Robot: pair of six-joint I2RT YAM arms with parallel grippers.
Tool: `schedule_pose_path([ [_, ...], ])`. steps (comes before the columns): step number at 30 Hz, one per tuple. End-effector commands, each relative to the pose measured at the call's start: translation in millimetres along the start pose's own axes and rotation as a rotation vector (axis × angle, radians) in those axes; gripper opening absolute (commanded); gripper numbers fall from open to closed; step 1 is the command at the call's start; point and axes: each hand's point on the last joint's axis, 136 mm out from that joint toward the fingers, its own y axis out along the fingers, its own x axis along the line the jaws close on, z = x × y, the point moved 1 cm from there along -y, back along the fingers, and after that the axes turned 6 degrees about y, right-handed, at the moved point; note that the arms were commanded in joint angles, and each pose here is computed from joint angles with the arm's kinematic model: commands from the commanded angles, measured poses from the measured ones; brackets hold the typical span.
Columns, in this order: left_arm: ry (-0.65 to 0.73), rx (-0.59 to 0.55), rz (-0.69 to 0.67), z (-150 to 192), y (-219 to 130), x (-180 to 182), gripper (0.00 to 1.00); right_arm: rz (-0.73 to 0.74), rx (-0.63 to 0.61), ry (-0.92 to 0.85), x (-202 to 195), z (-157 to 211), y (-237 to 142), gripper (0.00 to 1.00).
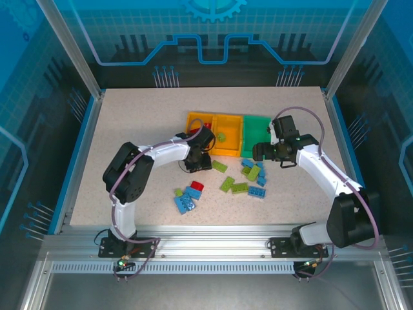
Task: Sort the legos into containers by color
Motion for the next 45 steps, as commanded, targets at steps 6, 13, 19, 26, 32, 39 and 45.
schedule_pose_path([
  [6,0.037,-0.066,0.021,0.0,-42.5,-0.5,0.34,-0.04,-0.005,-0.011,15.2,1.2,1.8,0.93],
  [13,0.078,-0.163,0.003,-16.8,-80.8,-0.4,0.37,-0.055,0.017,-0.064,36.0,6.6,9.5,0.92],
  [19,0.097,-0.204,0.043,-63.1,-97.8,-6.0,0.38,-0.072,0.044,-0.181,65.9,16.0,22.3,0.92],
  [26,0.067,-0.182,0.091,-110.3,-86.1,-1.0,0.39,-0.142,0.095,-0.451,110.9,38.4,35.7,0.9],
  [32,0.014,-0.159,0.156,-130.2,-69.9,-1.9,0.46,-0.16,0.132,-0.62,144.2,47.0,49.4,0.86],
  [39,-0.027,-0.169,0.24,-143.2,-75.2,-12.8,0.53,-0.13,0.217,-0.726,161.1,49.0,78.8,0.79],
  [45,-0.058,-0.207,0.298,-132.2,-107.0,-16.5,0.76,-0.142,0.295,-0.762,165.3,57.4,95.1,0.73],
])
